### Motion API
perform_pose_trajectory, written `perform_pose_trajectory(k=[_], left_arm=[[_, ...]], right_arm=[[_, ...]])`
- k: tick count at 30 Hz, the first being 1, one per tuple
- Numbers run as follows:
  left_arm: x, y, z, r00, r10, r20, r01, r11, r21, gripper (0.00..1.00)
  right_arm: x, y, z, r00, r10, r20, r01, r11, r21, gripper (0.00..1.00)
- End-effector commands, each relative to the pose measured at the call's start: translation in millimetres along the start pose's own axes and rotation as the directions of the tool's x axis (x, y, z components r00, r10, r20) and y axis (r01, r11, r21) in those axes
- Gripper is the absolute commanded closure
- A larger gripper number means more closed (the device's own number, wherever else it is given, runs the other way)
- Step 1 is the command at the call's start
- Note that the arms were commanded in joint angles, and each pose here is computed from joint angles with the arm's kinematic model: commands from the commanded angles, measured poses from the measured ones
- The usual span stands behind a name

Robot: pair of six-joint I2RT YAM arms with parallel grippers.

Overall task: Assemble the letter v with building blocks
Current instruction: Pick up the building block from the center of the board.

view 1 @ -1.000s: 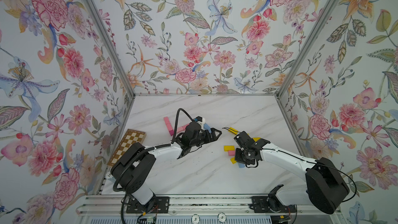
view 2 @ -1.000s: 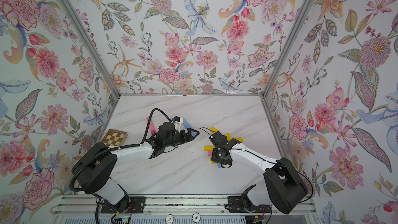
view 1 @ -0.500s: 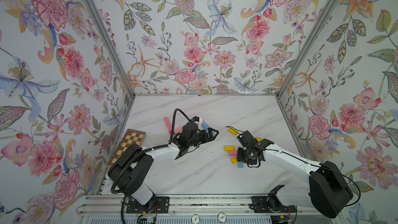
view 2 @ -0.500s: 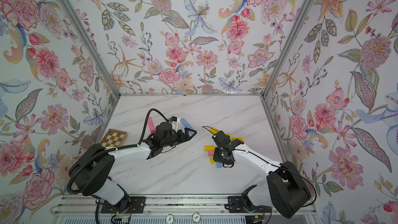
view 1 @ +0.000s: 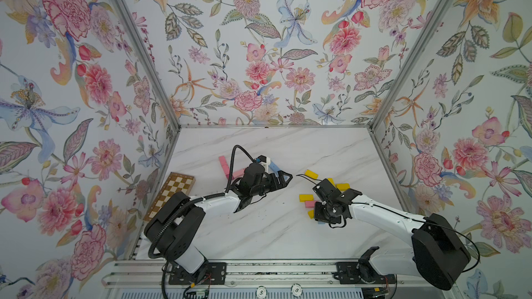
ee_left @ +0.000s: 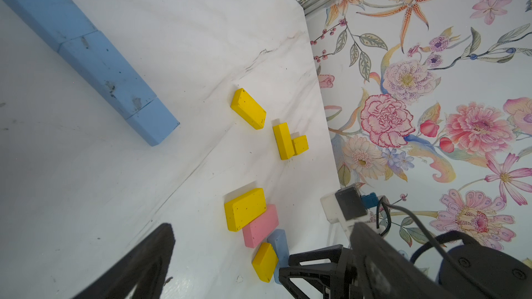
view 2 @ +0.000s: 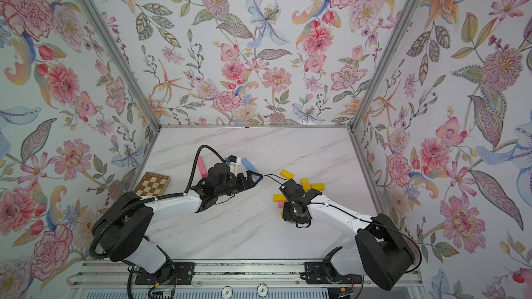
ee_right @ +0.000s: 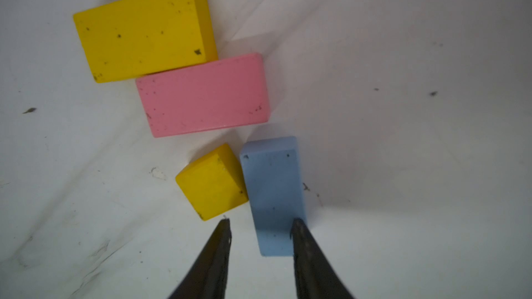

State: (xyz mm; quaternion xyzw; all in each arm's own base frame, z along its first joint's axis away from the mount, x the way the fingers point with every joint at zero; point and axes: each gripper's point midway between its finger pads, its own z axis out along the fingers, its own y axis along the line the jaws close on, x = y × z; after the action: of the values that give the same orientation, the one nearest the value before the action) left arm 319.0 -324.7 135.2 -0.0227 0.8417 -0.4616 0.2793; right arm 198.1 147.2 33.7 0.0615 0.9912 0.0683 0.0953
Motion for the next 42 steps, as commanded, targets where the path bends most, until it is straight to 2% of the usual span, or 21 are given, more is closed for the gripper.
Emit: perform_pose_trajectory(k=[1,7,19,25,27,30,35,39,42], left_arm=[[-7.2,-3.6,-5.5,1.0,0.012,0.022,-0.012,1.0,0.008,0.01],[-6.6,-2.4,-5.5,1.0,0.009,0.021,-0.009,1.0,0.004,0.01],[-8.1,0.0,1.7,1.0,-0.004,0.012,0.004,1.0,-0.012,0.01],[-4.6,12.1,-7.0,0.998,-0.039,0.044,0.041,0.999,-0.031,0.01],[-11.0,2.1,-15.6,0.998,-0.026,0.065,0.026,1.0,-0.011,0.01],[-16.9,-2.4,-23.0,0.997,0.015,0.078,-0.013,1.0,-0.025,0.01],[-35.7,-5.6,-38.5,0.987,0.099,0.125,-0.09,0.993,-0.077,0.01],[-44.5,-1.8,-44.3,0.983,0.125,0.131,-0.113,0.989,-0.098,0.01],[-49.1,3.2,-50.0,0.982,0.117,0.146,-0.103,0.989,-0.103,0.01]], right_arm=[[20.7,-31.4,11.2,0.997,-0.026,-0.067,0.034,0.991,0.13,0.58],[15.8,-32.6,5.0,0.998,-0.042,-0.045,0.048,0.99,0.136,0.53],[3.2,-28.4,25.1,0.991,-0.113,-0.077,0.124,0.979,0.162,0.54],[-5.5,-25.4,23.5,0.991,-0.12,-0.062,0.129,0.979,0.158,0.74],[-15.1,-21.8,15.4,0.995,-0.098,-0.034,0.102,0.987,0.127,0.82],[-43.5,-20.4,-3.2,0.999,-0.04,0.029,0.038,0.997,0.072,0.83],[-123.3,-14.6,-43.9,0.984,0.055,0.17,-0.06,0.998,0.027,0.83],[-178.9,10.7,-48.0,0.969,0.123,0.216,-0.115,0.992,-0.047,0.83],[-213.9,35.9,-36.3,0.958,0.198,0.209,-0.173,0.976,-0.128,0.83]])
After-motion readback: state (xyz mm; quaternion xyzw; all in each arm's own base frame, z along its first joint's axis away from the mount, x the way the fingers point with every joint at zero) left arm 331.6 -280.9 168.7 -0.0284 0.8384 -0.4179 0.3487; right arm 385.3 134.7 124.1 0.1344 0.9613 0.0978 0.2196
